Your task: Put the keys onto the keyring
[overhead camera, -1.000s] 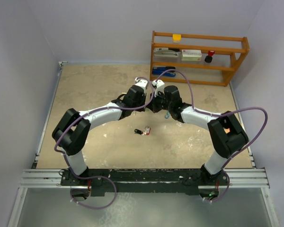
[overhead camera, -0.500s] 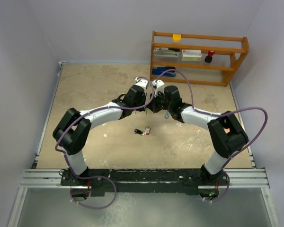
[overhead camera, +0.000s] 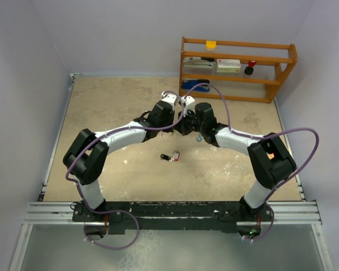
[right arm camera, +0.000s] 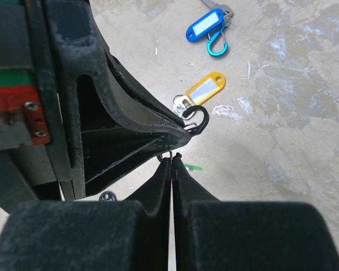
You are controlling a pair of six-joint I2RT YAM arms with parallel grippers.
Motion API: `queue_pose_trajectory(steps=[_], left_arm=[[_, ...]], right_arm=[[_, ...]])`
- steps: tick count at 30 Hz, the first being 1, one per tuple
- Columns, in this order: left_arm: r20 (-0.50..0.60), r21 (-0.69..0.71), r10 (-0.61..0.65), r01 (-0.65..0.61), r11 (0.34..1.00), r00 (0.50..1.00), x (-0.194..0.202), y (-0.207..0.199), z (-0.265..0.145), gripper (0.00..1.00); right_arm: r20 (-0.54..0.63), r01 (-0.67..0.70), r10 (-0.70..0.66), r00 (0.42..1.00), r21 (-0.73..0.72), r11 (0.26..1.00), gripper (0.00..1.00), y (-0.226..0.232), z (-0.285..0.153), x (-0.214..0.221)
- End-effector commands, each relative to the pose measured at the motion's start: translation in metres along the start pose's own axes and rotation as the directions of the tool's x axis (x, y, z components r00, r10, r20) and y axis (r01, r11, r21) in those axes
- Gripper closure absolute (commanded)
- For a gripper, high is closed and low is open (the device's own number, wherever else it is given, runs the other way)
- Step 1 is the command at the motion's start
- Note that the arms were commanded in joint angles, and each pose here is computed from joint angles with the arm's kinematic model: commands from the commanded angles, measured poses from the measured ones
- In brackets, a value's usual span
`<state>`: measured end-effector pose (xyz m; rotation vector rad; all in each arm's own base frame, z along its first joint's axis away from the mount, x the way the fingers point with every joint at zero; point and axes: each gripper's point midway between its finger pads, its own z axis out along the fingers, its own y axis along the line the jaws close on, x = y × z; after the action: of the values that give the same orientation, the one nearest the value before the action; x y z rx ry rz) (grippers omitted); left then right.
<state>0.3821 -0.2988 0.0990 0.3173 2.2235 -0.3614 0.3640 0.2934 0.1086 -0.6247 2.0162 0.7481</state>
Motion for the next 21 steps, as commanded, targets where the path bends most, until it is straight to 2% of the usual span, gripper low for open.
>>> queue_pose_trajectory(steps=[1, 7, 17, 21], left_arm=[[0.078, 0.005, -0.007, 0.007, 1.0, 0.997, -0.03, -0.006, -0.004, 1.0], [0.092, -0.011, -0.019, 0.02, 1.0, 0.996, -0.034, -0.002, -0.004, 1.0], [0.138, -0.033, -0.054, 0.059, 0.998, 0.989, -0.049, 0.005, -0.009, 1.0], [0.148, -0.045, -0.058, 0.065, 0.997, 0.987, -0.051, 0.009, -0.012, 1.0]], right_arm=[[0.045, 0.039, -0.037, 0.998, -0.043, 0.998, 1.0, 0.011, -0.002, -0.014], [0.036, 0.034, -0.033, 0.999, -0.039, 0.999, 0.99, 0.011, -0.002, -0.011], [0.036, 0.023, -0.021, 0.999, -0.041, 0.999, 0.71, 0.012, -0.005, -0.01], [0.049, 0.01, -0.011, 0.999, 0.007, 1.0, 0.65, 0.006, -0.009, -0.013]])
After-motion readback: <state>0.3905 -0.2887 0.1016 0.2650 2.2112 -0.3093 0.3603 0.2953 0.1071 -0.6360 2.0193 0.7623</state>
